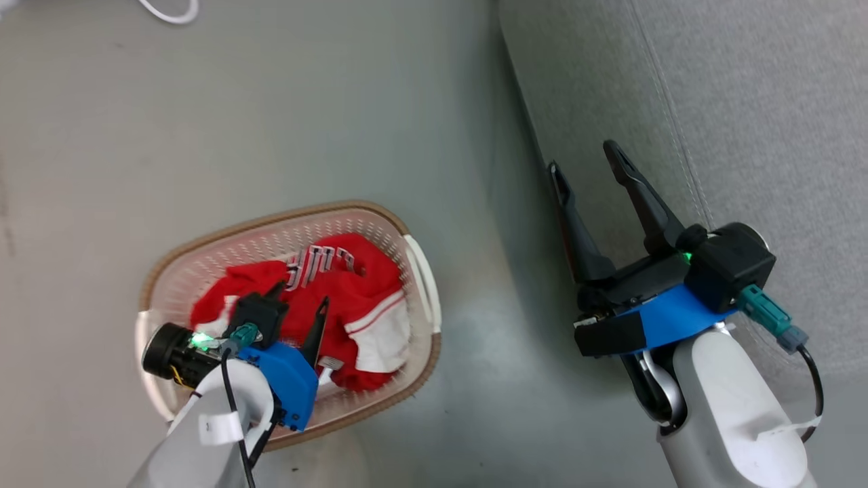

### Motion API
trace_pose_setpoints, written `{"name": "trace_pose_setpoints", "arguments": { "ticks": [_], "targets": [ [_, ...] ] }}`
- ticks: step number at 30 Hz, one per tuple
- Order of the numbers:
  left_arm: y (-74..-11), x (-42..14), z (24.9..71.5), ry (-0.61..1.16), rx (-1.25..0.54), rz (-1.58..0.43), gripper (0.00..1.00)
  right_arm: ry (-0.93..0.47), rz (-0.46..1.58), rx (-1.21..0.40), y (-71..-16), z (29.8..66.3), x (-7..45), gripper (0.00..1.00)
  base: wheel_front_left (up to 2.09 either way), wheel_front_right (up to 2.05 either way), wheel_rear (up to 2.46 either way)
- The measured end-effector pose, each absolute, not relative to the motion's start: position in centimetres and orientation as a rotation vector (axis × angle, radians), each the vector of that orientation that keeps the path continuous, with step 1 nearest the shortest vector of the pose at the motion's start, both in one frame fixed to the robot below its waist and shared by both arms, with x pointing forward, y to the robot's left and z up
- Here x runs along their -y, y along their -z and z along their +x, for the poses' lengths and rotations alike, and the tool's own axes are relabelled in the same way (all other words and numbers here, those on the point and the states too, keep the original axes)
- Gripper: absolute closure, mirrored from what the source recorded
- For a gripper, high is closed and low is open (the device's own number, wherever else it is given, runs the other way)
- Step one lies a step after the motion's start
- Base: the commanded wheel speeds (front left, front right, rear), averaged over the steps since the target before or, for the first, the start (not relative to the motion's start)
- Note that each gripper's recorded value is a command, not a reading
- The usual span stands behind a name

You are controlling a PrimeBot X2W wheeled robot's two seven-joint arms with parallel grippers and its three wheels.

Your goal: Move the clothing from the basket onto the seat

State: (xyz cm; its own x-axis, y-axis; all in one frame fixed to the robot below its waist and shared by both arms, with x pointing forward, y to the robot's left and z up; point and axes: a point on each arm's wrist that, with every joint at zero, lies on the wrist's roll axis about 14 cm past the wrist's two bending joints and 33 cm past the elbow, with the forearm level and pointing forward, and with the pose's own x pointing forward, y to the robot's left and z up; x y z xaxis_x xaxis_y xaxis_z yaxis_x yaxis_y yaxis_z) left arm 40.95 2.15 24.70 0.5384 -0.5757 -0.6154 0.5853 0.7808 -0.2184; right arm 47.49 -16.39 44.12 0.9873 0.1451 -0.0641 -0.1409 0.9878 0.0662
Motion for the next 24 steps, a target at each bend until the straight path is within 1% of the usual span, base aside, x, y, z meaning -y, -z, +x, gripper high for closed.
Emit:
{"name": "trace_pose_setpoints", "arguments": {
  "ticks": [10,17,24],
  "targets": [
    [-17.1,-1.2,38.8,0.899,-0.917,0.190,0.00,-0.127,0.071,-0.138,-40.5,48.0,17.4,0.00,0.00,0.00,0.00],
    [-13.5,-1.2,38.5,0.958,-0.995,0.266,0.00,-0.121,0.072,-0.192,-38.2,48.0,17.8,0.00,0.00,0.00,0.00],
    [-11.4,-1.3,38.2,1.005,-1.037,0.340,0.00,-0.129,0.080,-0.209,-37.3,48.0,17.6,0.00,0.00,0.00,0.00]
  ]
}}
